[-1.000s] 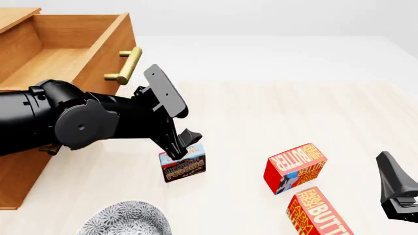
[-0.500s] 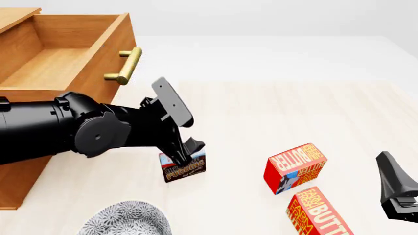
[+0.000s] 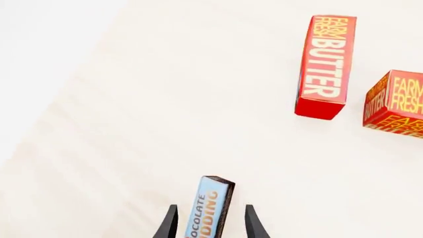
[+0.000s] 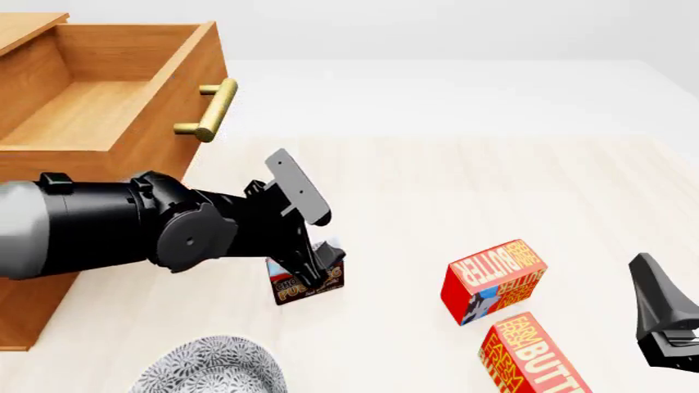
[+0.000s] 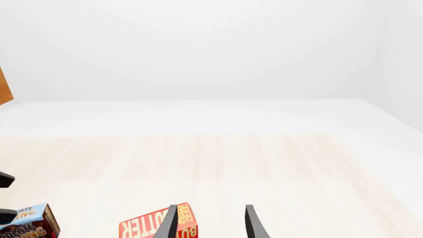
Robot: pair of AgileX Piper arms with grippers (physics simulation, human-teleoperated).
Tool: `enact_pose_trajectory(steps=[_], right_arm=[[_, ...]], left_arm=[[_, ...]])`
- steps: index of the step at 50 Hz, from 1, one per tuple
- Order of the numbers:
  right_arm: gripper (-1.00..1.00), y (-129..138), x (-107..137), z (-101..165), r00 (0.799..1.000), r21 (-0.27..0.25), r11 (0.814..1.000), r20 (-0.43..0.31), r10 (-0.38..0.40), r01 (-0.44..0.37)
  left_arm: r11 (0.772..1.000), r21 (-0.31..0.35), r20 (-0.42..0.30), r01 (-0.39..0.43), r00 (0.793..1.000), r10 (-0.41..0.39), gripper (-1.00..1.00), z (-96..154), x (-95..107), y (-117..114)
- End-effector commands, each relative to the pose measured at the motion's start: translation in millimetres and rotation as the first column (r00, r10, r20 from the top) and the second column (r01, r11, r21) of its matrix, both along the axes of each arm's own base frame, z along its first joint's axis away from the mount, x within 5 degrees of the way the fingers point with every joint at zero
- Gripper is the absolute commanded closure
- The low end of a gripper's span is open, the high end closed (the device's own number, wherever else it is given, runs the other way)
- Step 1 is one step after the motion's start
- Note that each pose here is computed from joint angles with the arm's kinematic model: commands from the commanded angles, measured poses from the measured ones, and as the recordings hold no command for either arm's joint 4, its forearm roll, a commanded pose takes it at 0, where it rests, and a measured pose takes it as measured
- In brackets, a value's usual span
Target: Put the chocolate pudding in the top drawer of the cabinet and close it.
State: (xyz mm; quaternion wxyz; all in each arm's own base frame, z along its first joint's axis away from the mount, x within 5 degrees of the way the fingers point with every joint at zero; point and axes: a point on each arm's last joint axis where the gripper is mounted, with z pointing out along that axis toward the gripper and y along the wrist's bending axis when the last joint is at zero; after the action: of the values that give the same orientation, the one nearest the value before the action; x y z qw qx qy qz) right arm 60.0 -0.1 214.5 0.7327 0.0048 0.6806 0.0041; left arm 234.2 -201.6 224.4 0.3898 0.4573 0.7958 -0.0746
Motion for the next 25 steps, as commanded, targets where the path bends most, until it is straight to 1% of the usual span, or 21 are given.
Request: enact_pose_trajectory(steps=[1, 9, 11, 12, 20, 25], right_arm=[[-1.0, 0.0, -0.8, -0.3, 1.0, -0.002, 1.0, 0.002, 0.0, 0.0], [-1.0, 0.0, -0.8, -0.3, 1.0, -0.002, 1.0, 0.002, 0.0, 0.0], [-1.0, 0.0, -0.8, -0.3, 1.0, -0.002, 1.0, 0.002, 0.0, 0.0], [-1.0, 0.0, -0.8, -0.3, 1.0, -0.002, 1.0, 0.002, 0.0, 0.0], [-1.0, 0.0, -0.8, -0.3, 1.0, -0.002, 1.0, 0.002, 0.0, 0.0], [-1.0, 0.0, -0.8, -0.3, 1.0, -0.002, 1.0, 0.002, 0.0, 0.0]], left_arm=[[0.999, 0.013, -0.043, -0.036, 0.998, 0.036, -1.0, -19.2, 0.7, 6.5], [0.999, 0.007, -0.047, -0.044, 0.998, 0.045, -1.0, -19.8, 0.4, 7.3], [0.999, 0.015, -0.037, -0.048, 0.998, 0.049, -1.0, -21.0, 2.2, 12.3], [0.999, 0.009, -0.046, -0.05, 0.998, 0.051, -1.0, -21.1, 1.3, 10.0], [0.997, 0.01, -0.056, -0.071, 0.996, 0.072, -1.0, -26.0, 3.2, 14.1], [0.997, 0.014, -0.052, -0.079, 0.995, 0.08, -1.0, -30.3, 4.5, 18.4]])
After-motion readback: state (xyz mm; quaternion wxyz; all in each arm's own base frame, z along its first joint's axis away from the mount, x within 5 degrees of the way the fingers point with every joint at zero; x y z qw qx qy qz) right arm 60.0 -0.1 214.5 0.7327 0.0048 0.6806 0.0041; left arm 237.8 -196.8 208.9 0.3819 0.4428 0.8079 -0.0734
